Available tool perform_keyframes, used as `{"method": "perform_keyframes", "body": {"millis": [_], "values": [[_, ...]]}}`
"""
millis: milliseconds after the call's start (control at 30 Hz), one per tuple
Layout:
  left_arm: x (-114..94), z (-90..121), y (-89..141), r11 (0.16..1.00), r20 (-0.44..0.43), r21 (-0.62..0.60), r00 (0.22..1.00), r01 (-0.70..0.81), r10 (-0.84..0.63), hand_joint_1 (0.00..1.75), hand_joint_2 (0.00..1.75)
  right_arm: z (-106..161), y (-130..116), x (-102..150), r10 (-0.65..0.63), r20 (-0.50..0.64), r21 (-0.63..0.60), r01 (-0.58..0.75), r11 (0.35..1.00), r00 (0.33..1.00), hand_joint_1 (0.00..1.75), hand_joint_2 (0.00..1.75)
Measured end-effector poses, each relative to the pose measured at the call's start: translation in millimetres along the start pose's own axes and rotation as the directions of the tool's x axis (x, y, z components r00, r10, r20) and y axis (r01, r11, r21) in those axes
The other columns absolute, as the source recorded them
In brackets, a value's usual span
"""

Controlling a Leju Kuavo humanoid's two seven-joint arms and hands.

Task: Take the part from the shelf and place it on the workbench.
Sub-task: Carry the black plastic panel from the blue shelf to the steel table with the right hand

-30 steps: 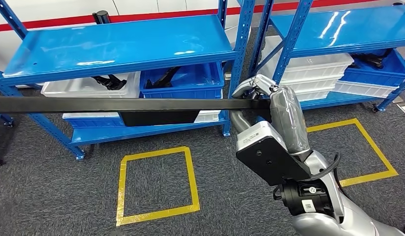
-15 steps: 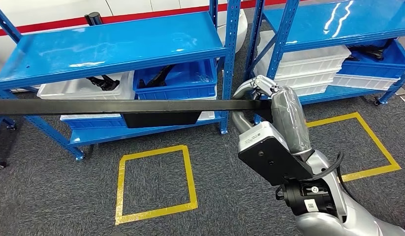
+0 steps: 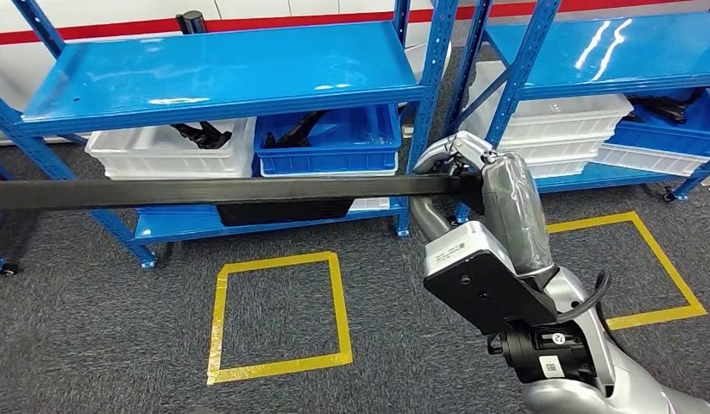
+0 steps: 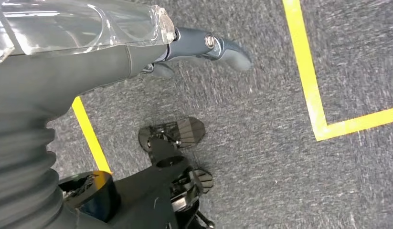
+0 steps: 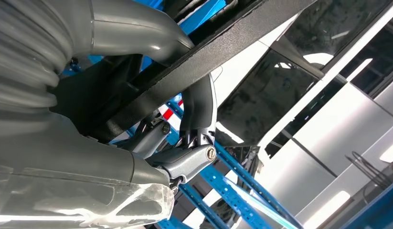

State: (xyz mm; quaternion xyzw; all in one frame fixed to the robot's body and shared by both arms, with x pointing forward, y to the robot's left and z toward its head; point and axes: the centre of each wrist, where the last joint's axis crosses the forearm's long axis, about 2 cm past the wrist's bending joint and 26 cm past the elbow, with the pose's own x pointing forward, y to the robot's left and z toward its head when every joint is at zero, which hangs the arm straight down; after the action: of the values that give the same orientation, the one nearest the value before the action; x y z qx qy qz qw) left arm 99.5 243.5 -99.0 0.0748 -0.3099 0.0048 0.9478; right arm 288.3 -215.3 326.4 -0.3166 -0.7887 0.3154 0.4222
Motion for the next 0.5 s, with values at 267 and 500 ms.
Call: {"method": "perform_keyframes", "body": {"millis": [267, 500], "values": [[-0.5, 0.6, -1.5, 1.0, 0.003, -0.002, 1.0, 0.004, -0.004, 0.0, 1.75, 5.2, -4.8, -0.6, 0.028, 0.006, -0.001, -0.028, 1.0, 1.0, 1.75, 1.75], [1.9, -0.8, 0.1, 1.0, 0.025, 0.015, 1.0, -0.003, 0.003, 0.0, 1.75, 5.5, -6.6, 0.5, 0.03, 0.031, -0.007, -0.029, 1.0, 0.999, 1.75, 1.75]]}}
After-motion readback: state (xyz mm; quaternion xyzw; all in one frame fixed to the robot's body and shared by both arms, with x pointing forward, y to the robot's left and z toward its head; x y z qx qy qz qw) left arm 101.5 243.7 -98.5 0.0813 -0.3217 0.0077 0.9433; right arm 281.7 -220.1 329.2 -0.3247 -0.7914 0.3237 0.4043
